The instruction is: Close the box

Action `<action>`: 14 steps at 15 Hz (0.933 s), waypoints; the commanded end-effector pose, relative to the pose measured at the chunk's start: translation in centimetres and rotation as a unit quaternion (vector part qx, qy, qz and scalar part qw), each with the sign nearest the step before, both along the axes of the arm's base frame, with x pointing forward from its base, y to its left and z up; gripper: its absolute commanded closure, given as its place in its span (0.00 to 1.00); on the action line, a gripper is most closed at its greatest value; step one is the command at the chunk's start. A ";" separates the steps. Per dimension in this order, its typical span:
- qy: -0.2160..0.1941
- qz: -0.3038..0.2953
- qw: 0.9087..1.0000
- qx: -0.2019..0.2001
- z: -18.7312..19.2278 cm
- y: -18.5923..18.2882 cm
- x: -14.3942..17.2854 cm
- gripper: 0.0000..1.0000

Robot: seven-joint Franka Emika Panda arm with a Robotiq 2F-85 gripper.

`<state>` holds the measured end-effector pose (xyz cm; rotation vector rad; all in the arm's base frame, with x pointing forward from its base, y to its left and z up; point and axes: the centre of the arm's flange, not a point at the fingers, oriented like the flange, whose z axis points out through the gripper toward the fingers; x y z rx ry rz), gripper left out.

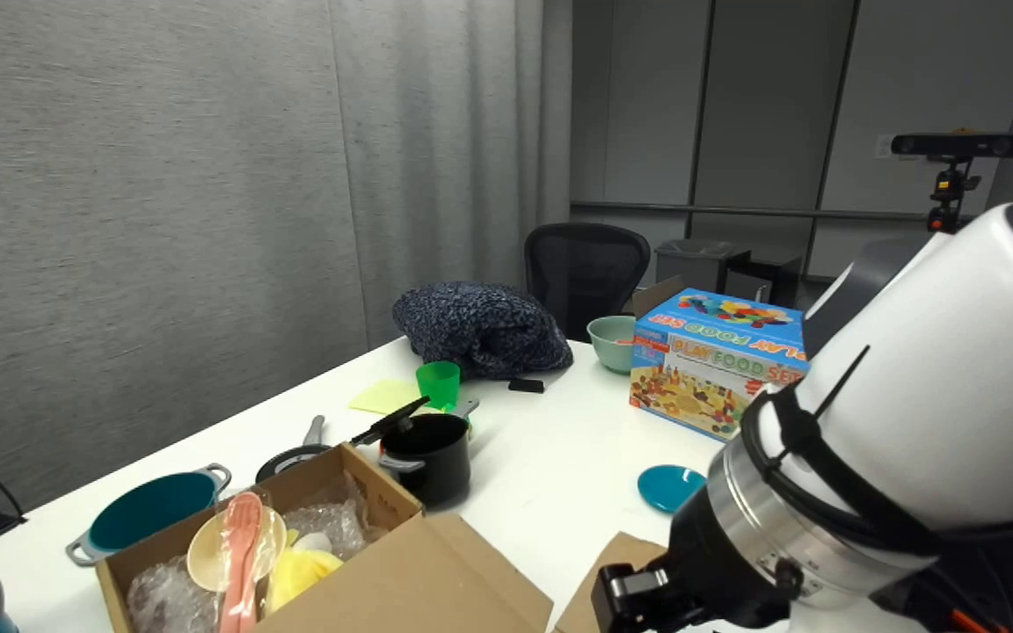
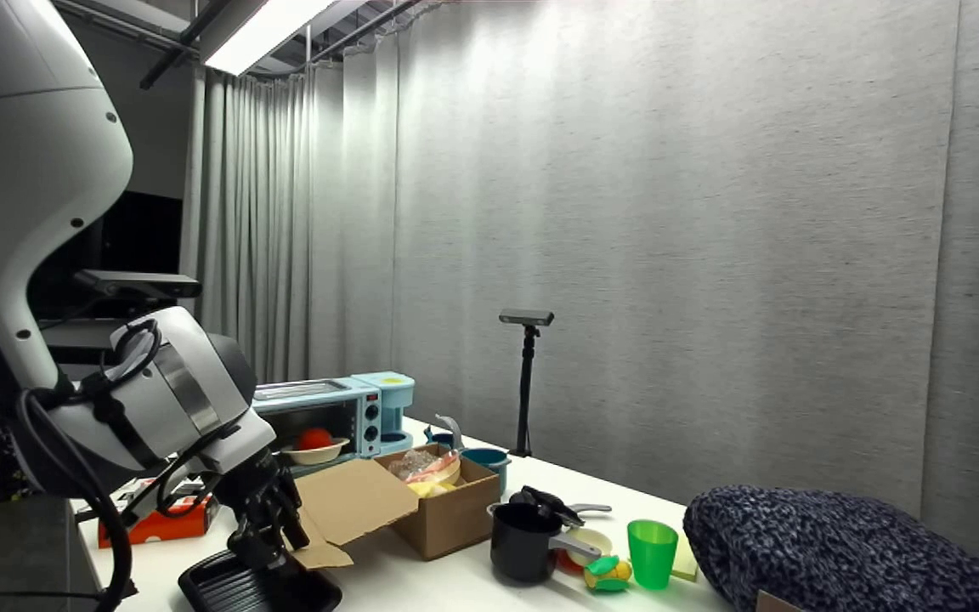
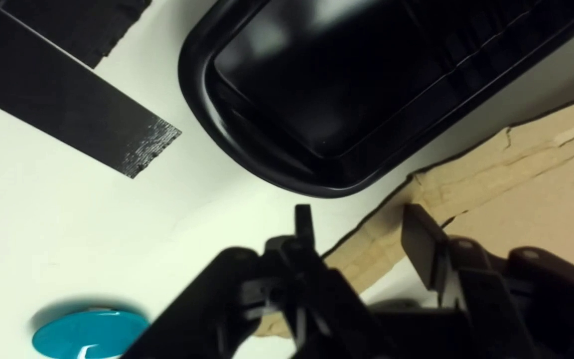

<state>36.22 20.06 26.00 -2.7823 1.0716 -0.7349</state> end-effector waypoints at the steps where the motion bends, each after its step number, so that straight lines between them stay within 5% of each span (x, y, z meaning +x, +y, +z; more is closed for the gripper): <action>1: -0.016 -0.007 1.000 0.004 -2.1 0.6 1.6 0.81; 4: -0.030 -0.016 0.999 0.022 -0.2 0.3 2.7 1.00; 9: -0.046 -0.050 0.996 0.056 3.7 -2.8 5.3 0.99; 14: -0.008 -0.109 0.981 0.160 6.4 -5.7 8.0 0.99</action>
